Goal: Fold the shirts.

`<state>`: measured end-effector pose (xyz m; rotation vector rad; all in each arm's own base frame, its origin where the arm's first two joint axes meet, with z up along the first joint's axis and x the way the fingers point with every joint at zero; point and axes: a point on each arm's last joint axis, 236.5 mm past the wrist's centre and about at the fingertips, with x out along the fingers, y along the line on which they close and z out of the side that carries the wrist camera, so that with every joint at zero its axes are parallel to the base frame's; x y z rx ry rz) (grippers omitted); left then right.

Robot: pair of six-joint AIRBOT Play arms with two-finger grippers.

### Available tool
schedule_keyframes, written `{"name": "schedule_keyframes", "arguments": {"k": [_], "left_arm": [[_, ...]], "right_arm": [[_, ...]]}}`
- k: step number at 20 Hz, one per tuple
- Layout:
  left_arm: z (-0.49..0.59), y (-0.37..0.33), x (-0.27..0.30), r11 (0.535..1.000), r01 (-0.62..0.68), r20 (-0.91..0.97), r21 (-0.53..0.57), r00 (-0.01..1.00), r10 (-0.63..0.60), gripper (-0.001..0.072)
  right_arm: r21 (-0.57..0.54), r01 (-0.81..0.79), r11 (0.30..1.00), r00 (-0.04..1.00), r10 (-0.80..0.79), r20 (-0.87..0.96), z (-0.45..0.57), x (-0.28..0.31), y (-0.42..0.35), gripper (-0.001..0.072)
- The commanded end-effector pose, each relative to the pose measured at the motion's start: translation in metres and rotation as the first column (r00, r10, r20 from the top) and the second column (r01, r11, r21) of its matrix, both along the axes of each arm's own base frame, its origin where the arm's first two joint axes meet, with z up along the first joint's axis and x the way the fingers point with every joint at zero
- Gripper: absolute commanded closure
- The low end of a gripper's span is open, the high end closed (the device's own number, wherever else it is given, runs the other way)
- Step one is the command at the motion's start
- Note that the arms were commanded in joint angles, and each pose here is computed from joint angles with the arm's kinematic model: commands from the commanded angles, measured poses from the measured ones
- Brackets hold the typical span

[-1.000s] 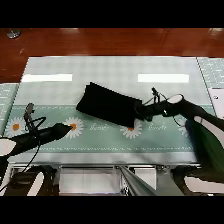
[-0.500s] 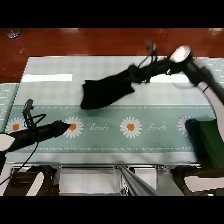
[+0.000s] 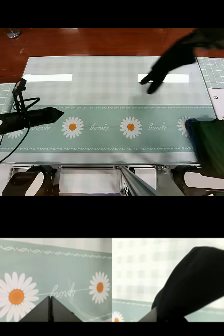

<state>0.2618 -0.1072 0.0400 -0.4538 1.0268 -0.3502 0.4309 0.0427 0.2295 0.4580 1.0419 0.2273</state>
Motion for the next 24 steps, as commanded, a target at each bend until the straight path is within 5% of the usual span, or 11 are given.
{"name": "schedule_keyframes", "arguments": {"k": [1,7,12,15,16,17,18,21,22,24], "left_arm": [[0.006,0.003,0.005,0.998,0.036,0.033,0.043,0.999,-0.038,0.0670],[0.006,-0.007,0.000,0.997,0.071,0.030,0.034,0.997,-0.072,0.0670],[0.009,-0.007,0.004,0.998,0.060,0.046,0.028,0.997,-0.061,0.0670],[0.011,-0.008,0.008,0.998,0.051,0.060,0.023,0.997,-0.053,0.0670],[0.011,-0.008,0.008,0.998,0.051,0.061,0.022,0.997,-0.052,0.0670],[0.012,-0.006,0.010,0.998,0.056,0.079,0.036,0.995,-0.059,0.0671],[0.016,0.003,0.020,0.996,0.047,0.129,0.076,0.990,-0.056,0.0671],[0.078,0.044,0.064,0.987,-0.119,0.324,0.111,0.943,0.077,0.0672],[0.112,0.057,0.078,0.980,-0.165,0.395,0.109,0.912,0.110,0.0672],[0.171,0.069,0.108,0.975,-0.195,0.485,0.105,0.866,0.121,0.0672]], "right_arm": [[-0.112,0.254,0.961,0.958,-0.266,-0.110,0.009,-0.069,-0.089,0.0692],[-0.241,0.570,0.786,0.778,-0.610,-0.150,0.000,-0.196,-0.166,0.0689],[-0.632,0.666,0.397,0.357,-0.913,-0.198,-0.072,-0.378,-0.207,0.0689],[-0.684,0.655,0.321,0.195,-0.947,-0.257,-0.111,-0.424,-0.197,0.0681],[-0.689,0.654,0.310,0.166,-0.949,-0.270,-0.119,-0.427,-0.198,0.0488],[-0.691,0.653,0.309,0.162,-0.949,-0.272,-0.122,-0.425,-0.204,0.0152],[-0.681,0.648,0.340,0.187,-0.938,-0.290,-0.122,-0.415,-0.209,0.0083],[-0.548,0.675,0.495,0.400,-0.869,-0.291,-0.103,-0.339,-0.230,0.0096],[-0.483,0.678,0.554,0.496,-0.830,-0.256,-0.088,-0.299,-0.232,0.0169],[-0.260,0.622,0.738,0.748,-0.659,-0.083,-0.046,-0.179,-0.206,0.0650]]}}
